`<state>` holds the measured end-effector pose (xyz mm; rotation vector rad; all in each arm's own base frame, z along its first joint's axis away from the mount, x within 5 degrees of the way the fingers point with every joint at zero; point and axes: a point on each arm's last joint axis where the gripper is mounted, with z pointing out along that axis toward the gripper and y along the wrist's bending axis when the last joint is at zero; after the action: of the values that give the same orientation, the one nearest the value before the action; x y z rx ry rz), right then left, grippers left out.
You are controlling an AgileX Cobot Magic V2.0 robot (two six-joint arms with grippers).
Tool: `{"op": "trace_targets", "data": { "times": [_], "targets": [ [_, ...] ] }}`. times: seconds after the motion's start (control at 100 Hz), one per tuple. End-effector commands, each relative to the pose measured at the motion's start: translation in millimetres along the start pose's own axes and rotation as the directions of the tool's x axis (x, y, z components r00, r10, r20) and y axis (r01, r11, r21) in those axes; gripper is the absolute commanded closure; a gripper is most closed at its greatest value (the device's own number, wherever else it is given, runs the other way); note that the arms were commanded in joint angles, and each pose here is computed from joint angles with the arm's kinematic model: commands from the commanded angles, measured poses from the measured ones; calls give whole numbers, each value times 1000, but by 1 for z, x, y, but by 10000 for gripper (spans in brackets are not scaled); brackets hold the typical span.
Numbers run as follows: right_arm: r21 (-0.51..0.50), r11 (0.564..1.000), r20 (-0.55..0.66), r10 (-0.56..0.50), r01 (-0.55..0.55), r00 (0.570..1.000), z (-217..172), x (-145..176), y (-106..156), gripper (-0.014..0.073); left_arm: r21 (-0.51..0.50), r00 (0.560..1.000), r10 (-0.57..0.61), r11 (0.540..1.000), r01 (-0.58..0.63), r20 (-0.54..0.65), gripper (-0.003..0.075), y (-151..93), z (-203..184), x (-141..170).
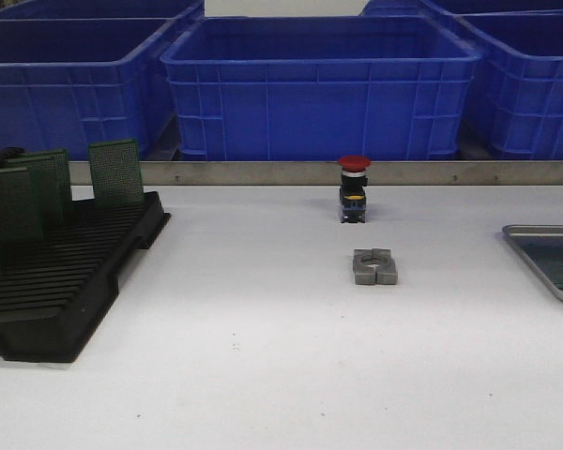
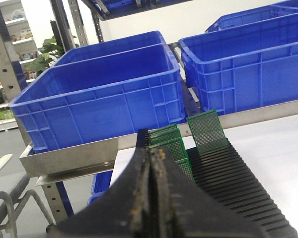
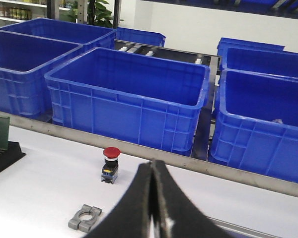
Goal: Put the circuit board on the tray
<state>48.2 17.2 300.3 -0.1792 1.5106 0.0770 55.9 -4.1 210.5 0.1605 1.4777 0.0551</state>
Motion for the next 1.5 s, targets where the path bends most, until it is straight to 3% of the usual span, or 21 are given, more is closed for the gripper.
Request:
{"op": "trace_targets", "data": {
  "times": [0.0, 0.22, 0.36, 1.13, 1.49],
  "targets": [
    [80, 996, 83, 23, -30, 996, -1, -13, -8, 662, -10, 993, -9, 1000, 10, 118, 738, 1, -3, -10],
    [178, 983, 72, 26, -39, 997, -2, -12, -17, 662, -10, 993, -9, 1000, 10, 118, 738, 1, -3, -10],
    [214, 972, 138, 73, -101, 988, 0, -9, -21, 662, -10, 993, -9, 1000, 10, 118, 738, 1, -3, -10],
    [169, 975, 170, 118, -147, 978, -3, 81, -13, 662, -10, 993, -9, 1000, 10, 118, 738, 1, -3, -10],
    [167, 975, 183, 116, -147, 976, -3, 80, -13, 662, -10, 993, -9, 1000, 10, 118, 738, 1, -3, -10]
  ]
}}
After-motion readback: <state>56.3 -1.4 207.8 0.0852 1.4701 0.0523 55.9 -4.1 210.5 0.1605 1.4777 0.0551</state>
